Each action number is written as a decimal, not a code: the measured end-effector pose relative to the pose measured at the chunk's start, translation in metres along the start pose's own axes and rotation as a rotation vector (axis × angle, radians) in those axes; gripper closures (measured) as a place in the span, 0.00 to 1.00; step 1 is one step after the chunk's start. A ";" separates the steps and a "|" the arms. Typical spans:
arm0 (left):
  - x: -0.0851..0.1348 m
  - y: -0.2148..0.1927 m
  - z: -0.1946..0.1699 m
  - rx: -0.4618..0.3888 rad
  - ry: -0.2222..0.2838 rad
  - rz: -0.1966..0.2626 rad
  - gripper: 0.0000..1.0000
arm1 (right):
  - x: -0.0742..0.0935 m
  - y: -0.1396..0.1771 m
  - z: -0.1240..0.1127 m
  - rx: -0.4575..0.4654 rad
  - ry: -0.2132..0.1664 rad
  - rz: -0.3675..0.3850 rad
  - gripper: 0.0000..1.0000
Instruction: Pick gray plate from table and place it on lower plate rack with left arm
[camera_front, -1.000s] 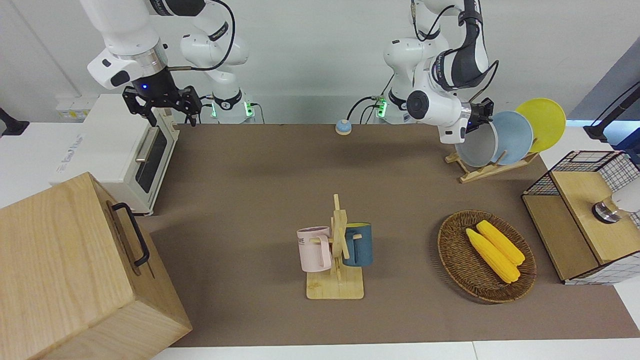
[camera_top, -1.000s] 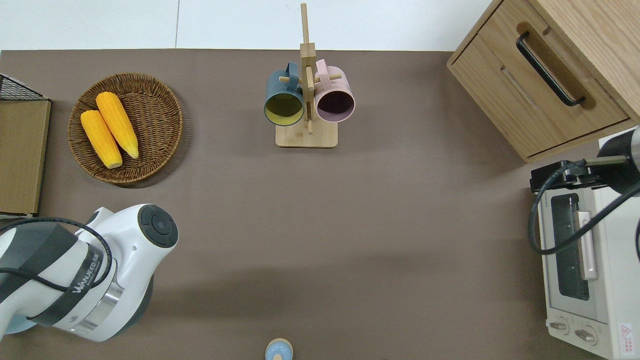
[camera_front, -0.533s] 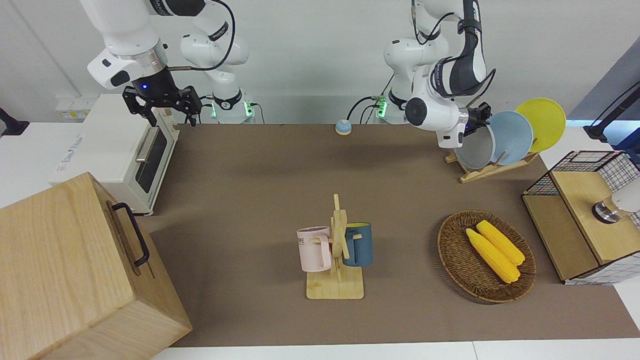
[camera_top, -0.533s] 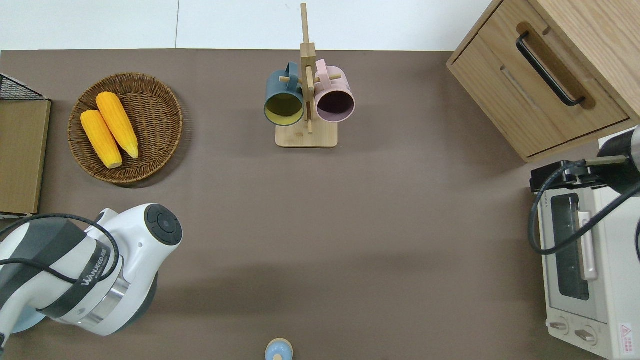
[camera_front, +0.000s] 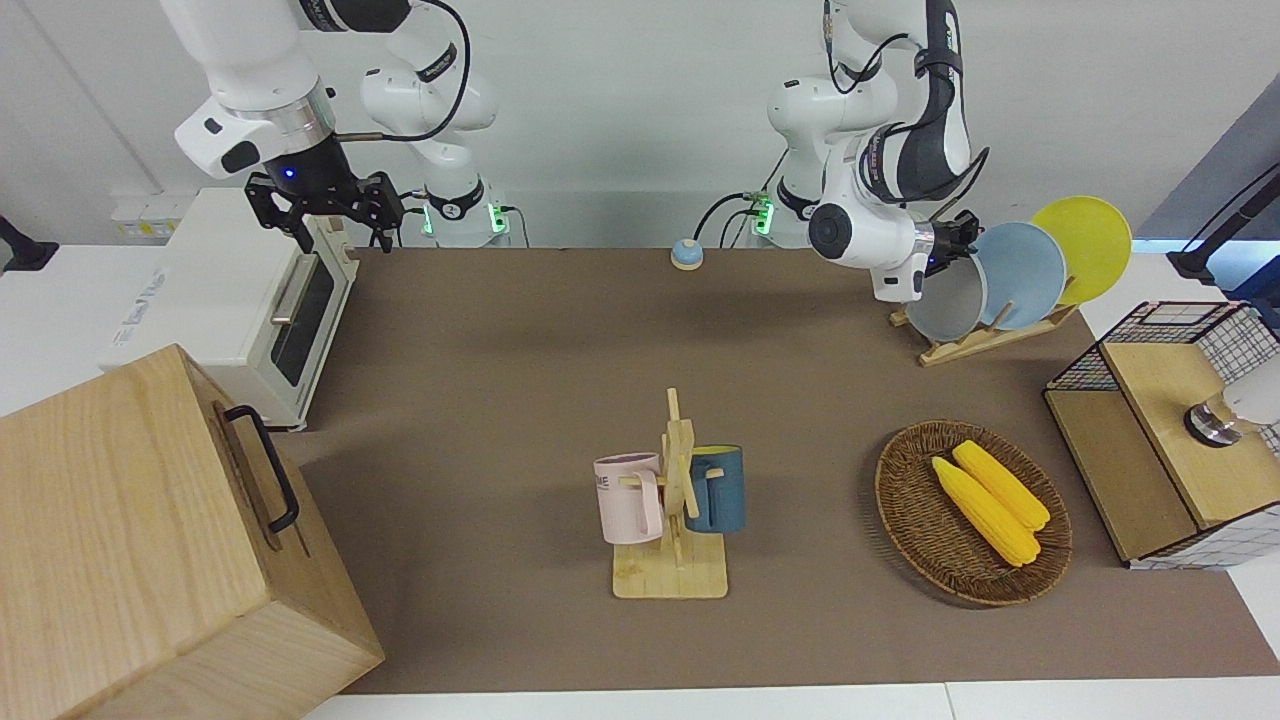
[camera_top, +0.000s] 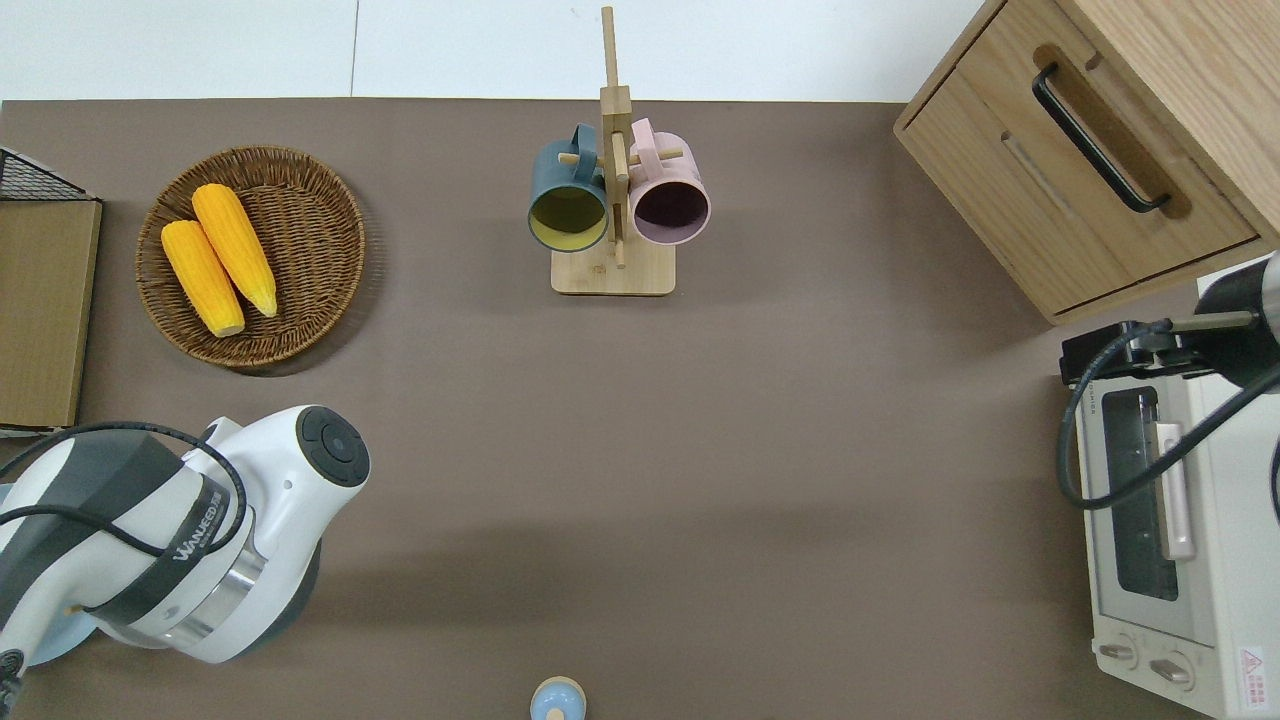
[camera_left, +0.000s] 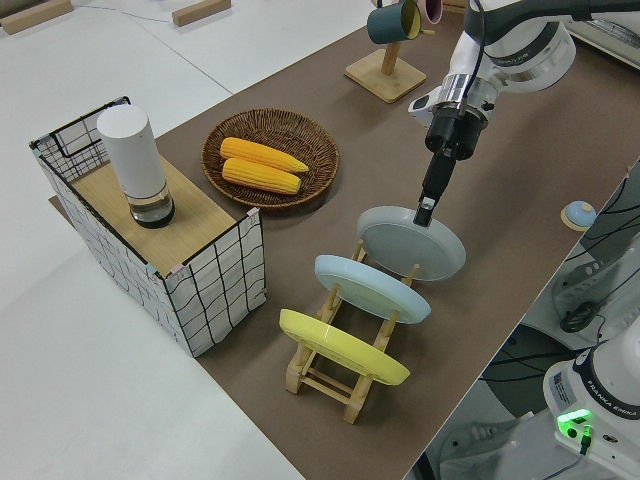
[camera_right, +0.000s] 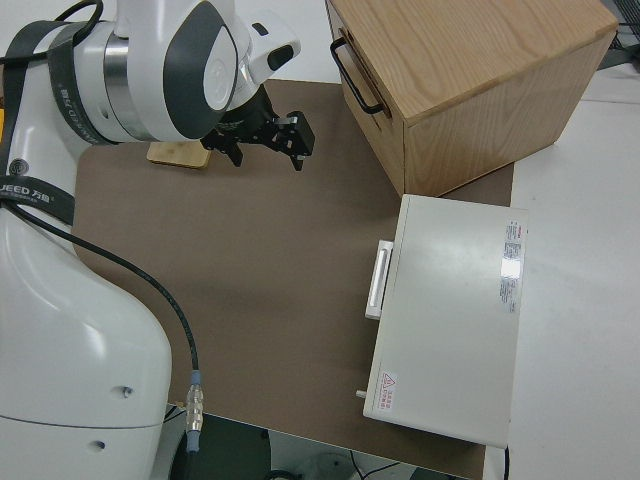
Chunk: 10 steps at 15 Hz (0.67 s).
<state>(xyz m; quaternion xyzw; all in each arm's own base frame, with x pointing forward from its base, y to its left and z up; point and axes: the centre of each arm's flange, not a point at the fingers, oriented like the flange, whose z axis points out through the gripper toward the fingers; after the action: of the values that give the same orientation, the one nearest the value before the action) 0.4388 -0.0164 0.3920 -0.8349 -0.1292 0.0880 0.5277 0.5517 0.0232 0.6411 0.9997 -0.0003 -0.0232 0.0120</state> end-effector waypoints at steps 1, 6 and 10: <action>0.000 0.000 0.000 0.000 0.000 0.000 0.98 | 0.000 0.000 0.000 0.000 0.000 0.000 0.01; 0.000 0.005 0.002 0.003 -0.005 0.011 0.57 | 0.000 0.000 0.000 0.000 0.000 0.000 0.01; 0.001 0.007 0.003 0.004 -0.007 0.014 0.28 | 0.000 0.000 0.000 0.000 0.000 0.000 0.01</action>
<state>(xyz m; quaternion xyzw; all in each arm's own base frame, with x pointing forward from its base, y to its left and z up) 0.4394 -0.0164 0.3845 -0.8345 -0.1250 0.0950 0.5282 0.5517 0.0232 0.6411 0.9997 -0.0003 -0.0232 0.0120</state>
